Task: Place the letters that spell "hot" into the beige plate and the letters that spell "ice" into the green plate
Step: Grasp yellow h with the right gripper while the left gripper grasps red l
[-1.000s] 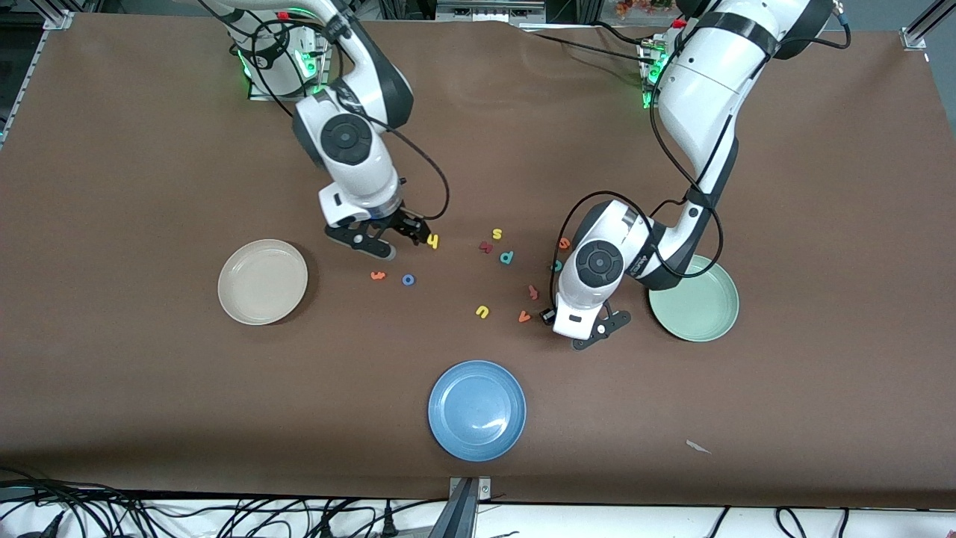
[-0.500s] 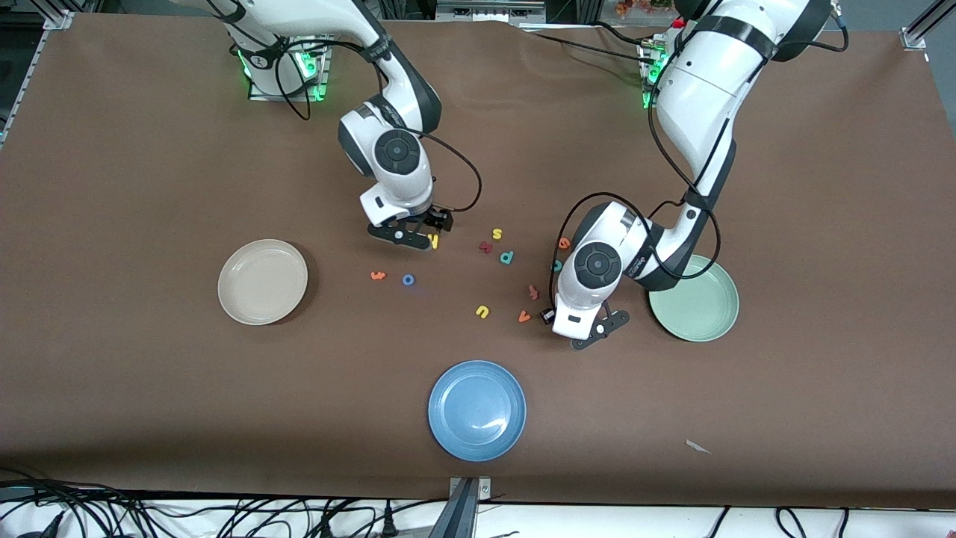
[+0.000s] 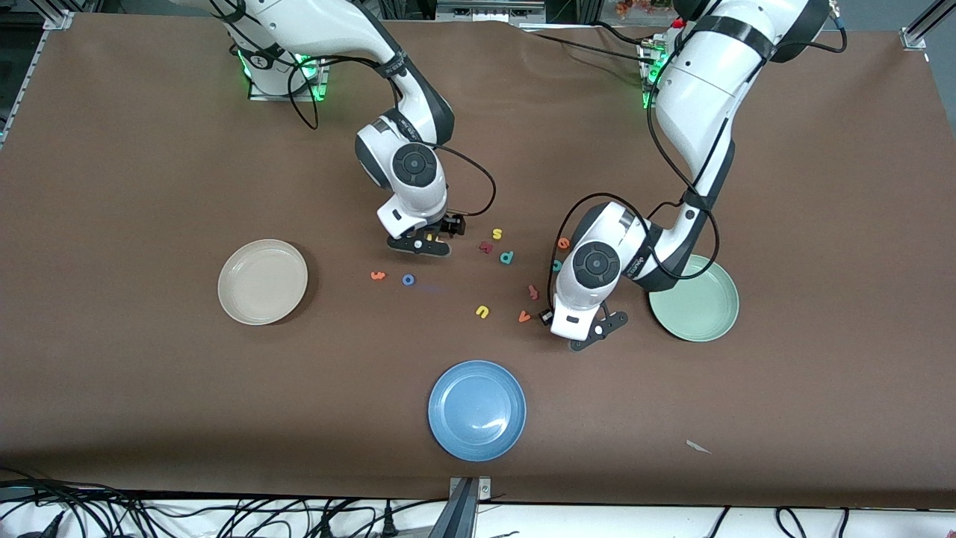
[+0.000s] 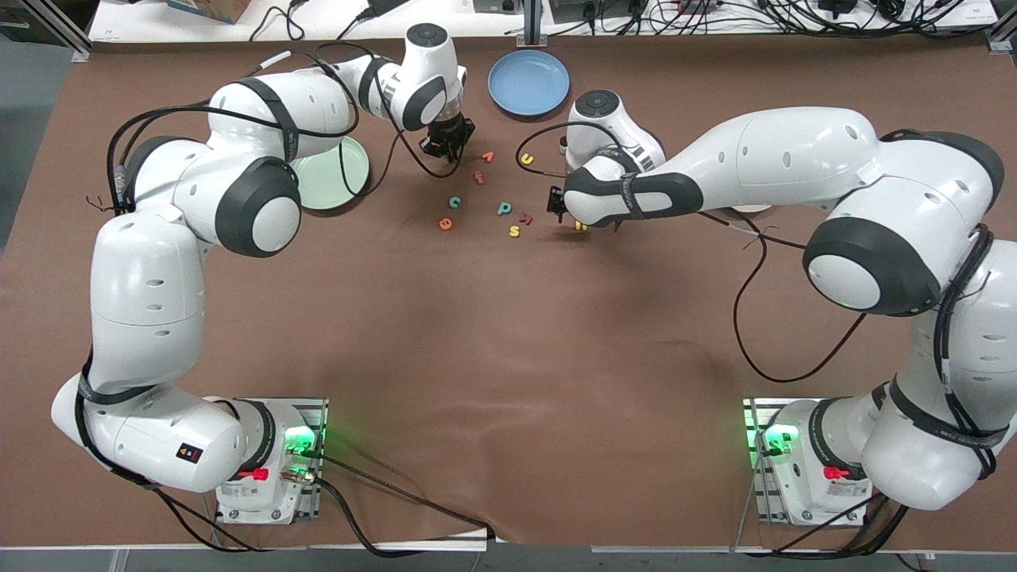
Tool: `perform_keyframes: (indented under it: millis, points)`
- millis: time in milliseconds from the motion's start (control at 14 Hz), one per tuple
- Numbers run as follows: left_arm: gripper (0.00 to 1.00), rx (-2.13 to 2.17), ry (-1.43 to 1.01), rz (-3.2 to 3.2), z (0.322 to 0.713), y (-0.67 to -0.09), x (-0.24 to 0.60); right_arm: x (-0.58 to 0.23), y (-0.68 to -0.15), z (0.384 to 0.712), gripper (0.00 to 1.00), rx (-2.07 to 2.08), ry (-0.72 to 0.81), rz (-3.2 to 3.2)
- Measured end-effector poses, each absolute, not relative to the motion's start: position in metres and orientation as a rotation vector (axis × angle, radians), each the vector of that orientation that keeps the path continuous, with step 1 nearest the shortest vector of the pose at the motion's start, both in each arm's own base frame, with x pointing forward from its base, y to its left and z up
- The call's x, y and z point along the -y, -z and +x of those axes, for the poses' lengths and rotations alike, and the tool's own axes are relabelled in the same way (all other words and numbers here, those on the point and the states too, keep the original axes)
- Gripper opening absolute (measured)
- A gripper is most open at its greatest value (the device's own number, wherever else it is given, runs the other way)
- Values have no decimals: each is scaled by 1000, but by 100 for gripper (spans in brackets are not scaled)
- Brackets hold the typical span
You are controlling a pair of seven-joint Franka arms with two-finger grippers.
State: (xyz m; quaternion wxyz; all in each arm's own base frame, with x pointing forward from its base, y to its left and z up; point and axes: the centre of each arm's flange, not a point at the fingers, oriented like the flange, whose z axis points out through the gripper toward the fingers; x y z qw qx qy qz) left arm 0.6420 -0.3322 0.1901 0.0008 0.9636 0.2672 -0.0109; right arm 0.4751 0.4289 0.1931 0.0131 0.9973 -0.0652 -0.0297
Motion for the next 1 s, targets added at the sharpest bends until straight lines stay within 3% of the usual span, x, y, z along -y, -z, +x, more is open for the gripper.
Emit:
perform_keyframes:
  millis: [286, 571, 1000]
  points:
    - [10, -726, 78, 3105, 651, -226, 308, -428, -182, 479, 96, 202, 90, 3123]
    - [10, -604, 177, 3184, 657, -270, 254, -426, -181, 481, 85, 202, 114, 3137]
    - [10, -418, 218, 3249, 626, -246, 178, -425, -178, 481, 65, 202, 121, 3136]
